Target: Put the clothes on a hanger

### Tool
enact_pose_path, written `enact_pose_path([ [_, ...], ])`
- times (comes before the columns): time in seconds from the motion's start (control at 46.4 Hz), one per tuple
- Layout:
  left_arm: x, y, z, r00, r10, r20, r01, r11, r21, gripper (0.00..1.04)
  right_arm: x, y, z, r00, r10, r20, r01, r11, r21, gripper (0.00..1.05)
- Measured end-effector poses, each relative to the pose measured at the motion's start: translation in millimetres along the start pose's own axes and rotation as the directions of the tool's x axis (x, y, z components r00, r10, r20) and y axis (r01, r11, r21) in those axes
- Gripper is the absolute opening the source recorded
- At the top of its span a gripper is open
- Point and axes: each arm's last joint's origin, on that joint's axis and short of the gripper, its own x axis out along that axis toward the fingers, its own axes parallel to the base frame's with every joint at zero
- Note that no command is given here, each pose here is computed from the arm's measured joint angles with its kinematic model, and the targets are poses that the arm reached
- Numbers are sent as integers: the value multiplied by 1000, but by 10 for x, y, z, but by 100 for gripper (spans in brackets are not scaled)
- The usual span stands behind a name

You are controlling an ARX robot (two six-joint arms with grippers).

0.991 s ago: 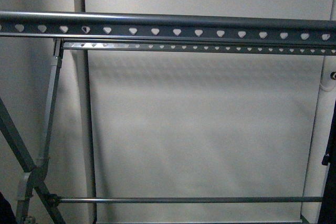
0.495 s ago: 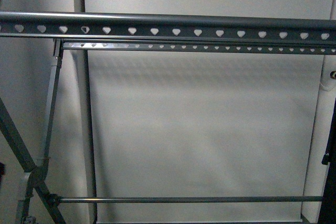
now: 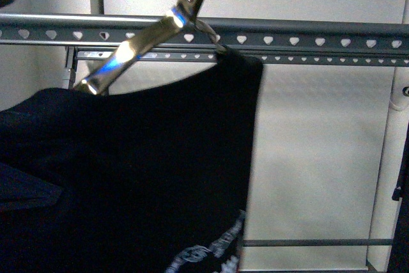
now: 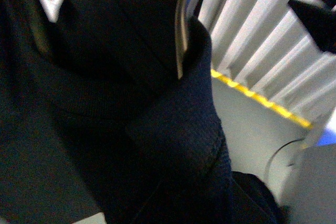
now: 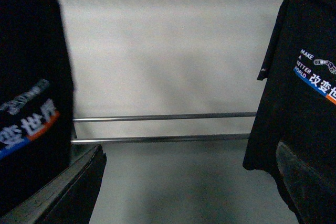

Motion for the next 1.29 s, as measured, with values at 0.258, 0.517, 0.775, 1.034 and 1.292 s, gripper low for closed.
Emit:
enact_pose_path([
  [0.258, 316, 445, 57, 991, 40, -126, 28, 868, 495, 4, 0, 0, 0, 1000, 1, 0, -1, 1000, 0, 97],
  [0.517, 715, 597, 303, 995, 99, 6, -62, 577, 815, 4, 0, 0, 0, 1000, 0, 0, 0, 1000, 0, 97],
  [0.775, 733, 572, 372, 994, 97, 44, -87, 507, 858, 4, 0, 0, 0, 1000, 1, 0, -1, 1000, 0, 97],
  [1.034, 736, 569, 374, 995, 93, 46, -87, 506, 858, 4, 234, -241, 347, 876, 443, -189, -449, 893, 13, 97],
  [1.292, 723, 582, 368, 994, 102, 44, -90, 505, 858, 4, 959, -386, 947, 726, 628, -281, -614, 407, -677, 97],
])
